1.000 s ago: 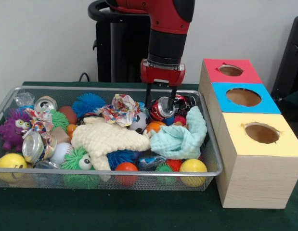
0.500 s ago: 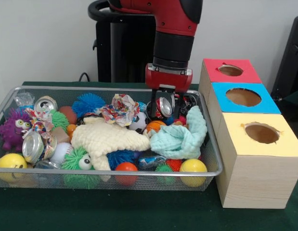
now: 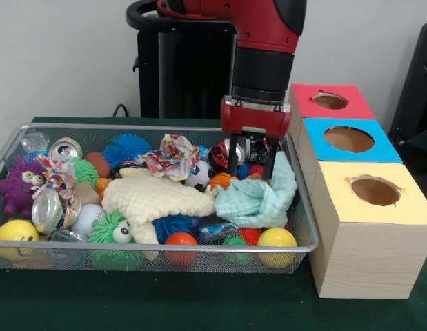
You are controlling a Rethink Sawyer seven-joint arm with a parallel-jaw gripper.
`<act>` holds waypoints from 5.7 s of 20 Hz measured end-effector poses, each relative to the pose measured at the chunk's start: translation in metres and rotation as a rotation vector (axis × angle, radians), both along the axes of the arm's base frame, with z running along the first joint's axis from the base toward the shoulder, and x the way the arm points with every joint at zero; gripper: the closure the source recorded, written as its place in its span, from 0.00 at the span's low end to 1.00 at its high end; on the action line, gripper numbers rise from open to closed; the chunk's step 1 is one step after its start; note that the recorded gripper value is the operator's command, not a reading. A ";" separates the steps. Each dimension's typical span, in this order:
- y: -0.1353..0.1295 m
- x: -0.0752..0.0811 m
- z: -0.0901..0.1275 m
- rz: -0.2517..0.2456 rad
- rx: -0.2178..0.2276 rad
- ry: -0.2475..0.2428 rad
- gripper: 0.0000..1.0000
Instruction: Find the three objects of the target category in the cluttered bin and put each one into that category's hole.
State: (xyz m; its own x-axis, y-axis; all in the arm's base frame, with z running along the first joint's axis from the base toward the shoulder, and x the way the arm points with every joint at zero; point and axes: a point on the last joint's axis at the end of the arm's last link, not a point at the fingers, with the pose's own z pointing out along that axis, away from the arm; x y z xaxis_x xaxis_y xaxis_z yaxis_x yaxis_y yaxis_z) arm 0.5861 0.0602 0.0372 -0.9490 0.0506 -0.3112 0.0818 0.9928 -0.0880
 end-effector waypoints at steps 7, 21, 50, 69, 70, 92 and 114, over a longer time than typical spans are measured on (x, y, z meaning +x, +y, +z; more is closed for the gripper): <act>0.000 -0.012 -0.023 -0.015 0.008 0.045 0.00; 0.000 -0.026 -0.050 -0.021 0.017 0.090 0.00; -0.004 -0.026 -0.053 -0.041 0.038 0.040 0.00; -0.001 -0.036 -0.055 -0.032 0.023 -0.022 0.00; -0.001 -0.037 -0.055 -0.031 0.023 -0.023 0.00; 0.004 -0.044 -0.054 -0.005 0.022 -0.023 0.00; 0.024 -0.092 -0.058 0.059 0.039 0.023 0.00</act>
State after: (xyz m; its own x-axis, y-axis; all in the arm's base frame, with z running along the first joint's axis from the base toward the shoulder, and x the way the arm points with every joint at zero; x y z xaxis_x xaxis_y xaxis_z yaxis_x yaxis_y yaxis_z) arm 0.4945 0.0843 -0.0212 -0.9576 0.0061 -0.2880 0.0215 0.9985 -0.0502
